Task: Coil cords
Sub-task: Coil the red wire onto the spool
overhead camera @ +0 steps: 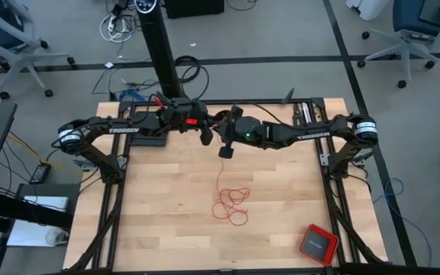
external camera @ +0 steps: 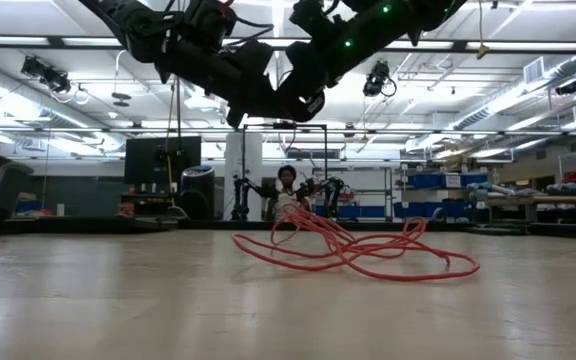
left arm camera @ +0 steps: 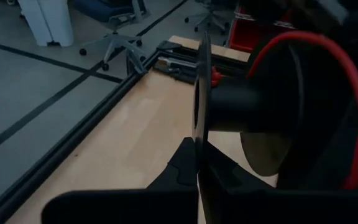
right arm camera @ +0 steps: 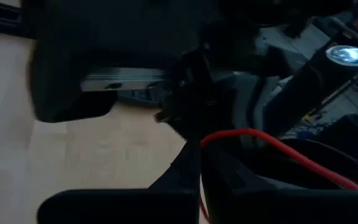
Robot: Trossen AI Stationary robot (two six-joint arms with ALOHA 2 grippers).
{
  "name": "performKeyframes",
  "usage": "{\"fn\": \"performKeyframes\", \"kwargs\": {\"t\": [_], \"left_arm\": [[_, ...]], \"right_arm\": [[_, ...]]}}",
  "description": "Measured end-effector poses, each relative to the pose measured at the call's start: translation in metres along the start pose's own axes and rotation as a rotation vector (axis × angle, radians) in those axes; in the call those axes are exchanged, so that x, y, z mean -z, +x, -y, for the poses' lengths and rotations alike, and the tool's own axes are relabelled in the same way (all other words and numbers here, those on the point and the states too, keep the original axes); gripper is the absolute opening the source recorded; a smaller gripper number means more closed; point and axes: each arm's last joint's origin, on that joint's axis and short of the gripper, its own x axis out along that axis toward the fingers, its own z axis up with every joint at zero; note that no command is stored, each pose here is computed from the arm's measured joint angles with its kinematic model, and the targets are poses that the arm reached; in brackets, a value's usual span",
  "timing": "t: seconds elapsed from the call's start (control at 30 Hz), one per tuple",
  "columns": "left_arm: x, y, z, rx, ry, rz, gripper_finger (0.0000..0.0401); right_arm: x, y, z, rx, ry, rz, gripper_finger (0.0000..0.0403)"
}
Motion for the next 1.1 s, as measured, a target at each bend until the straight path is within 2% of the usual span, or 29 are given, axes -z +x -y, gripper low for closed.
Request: {"fn": "performKeyframes", "kwargs": {"t": [0.17, 0.33, 0.53, 0.73, 0.93, 1.1], "left_arm": [[0.003, 0.000, -0.001, -0.003, 0.017, -0.024, 0.0001], [0.005, 0.000, -0.001, -0.017, 0.057, -0.048, 0.0001], [0.006, 0.000, -0.001, -0.017, 0.160, -0.059, 0.0001], [0.012, -0.001, -0.002, -0.010, 0.270, -0.118, 0.0001], [0.011, -0.001, -0.002, -0.010, 0.338, -0.110, 0.0001], [0.012, 0.000, -0.002, -0.015, 0.406, -0.105, 0.0001]], "right_arm": [[0.001, -0.001, -0.001, 0.009, 0.030, -0.021, 0.0011], [0.002, -0.002, -0.004, -0.024, 0.037, -0.023, 0.0045], [-0.004, -0.010, -0.007, -0.040, 0.031, -0.006, 0.0078], [-0.001, -0.023, -0.006, -0.084, 0.005, -0.090, 0.0078], [0.003, -0.047, 0.005, -0.151, -0.020, -0.200, 0.0073], [-0.005, -0.064, 0.007, -0.154, -0.031, -0.176, 0.0073]]}}
